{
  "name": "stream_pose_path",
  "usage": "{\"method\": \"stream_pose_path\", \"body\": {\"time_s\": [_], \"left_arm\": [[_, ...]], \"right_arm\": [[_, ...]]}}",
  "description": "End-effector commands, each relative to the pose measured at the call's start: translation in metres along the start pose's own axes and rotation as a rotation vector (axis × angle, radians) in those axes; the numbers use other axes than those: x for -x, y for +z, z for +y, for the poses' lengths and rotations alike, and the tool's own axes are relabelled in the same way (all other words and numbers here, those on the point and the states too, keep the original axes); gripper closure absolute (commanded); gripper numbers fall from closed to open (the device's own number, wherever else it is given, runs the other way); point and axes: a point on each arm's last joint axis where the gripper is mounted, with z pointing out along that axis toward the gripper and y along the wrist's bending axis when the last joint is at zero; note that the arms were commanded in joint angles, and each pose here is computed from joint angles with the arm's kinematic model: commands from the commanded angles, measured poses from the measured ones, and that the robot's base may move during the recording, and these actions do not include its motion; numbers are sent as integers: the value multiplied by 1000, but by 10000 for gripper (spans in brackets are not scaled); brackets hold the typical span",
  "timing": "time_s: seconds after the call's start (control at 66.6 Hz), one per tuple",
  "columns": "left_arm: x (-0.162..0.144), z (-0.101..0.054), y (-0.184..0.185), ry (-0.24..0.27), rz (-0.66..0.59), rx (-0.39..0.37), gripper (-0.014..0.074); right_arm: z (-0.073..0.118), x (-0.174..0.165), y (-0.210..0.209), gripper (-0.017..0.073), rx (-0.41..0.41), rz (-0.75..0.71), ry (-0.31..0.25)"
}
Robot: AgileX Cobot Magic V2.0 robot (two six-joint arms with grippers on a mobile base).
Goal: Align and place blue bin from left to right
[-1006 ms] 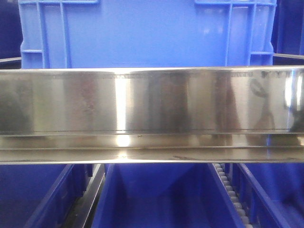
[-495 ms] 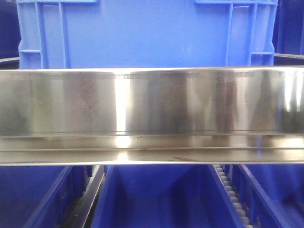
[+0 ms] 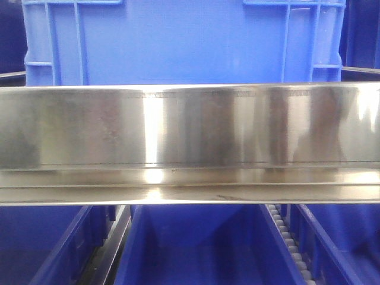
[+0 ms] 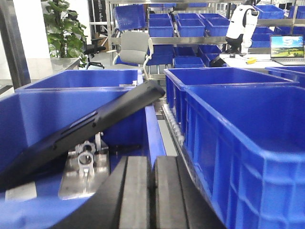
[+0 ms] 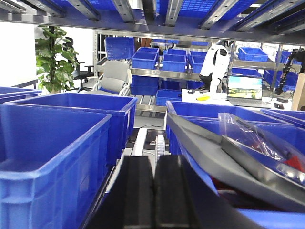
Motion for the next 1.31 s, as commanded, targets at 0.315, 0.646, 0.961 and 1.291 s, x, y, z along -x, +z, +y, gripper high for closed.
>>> {"method": "stream_pose_path", "body": {"time_s": [0.315, 0.646, 0.961, 1.291], "left_arm": [[14, 0, 15, -27, -100, -5, 704], [31, 0, 55, -29, 153, -22, 704], [47, -5, 133, -147, 230, -75, 704], [47, -19, 183, -109, 291, -116, 704]], "right_arm": [[-1, 13, 3, 639, -11, -104, -8], [-1, 22, 46, 636, 3, 211, 80], [-3, 29, 133, 636, 0, 315, 82], [4, 19, 199, 636, 30, 478, 66]]}}
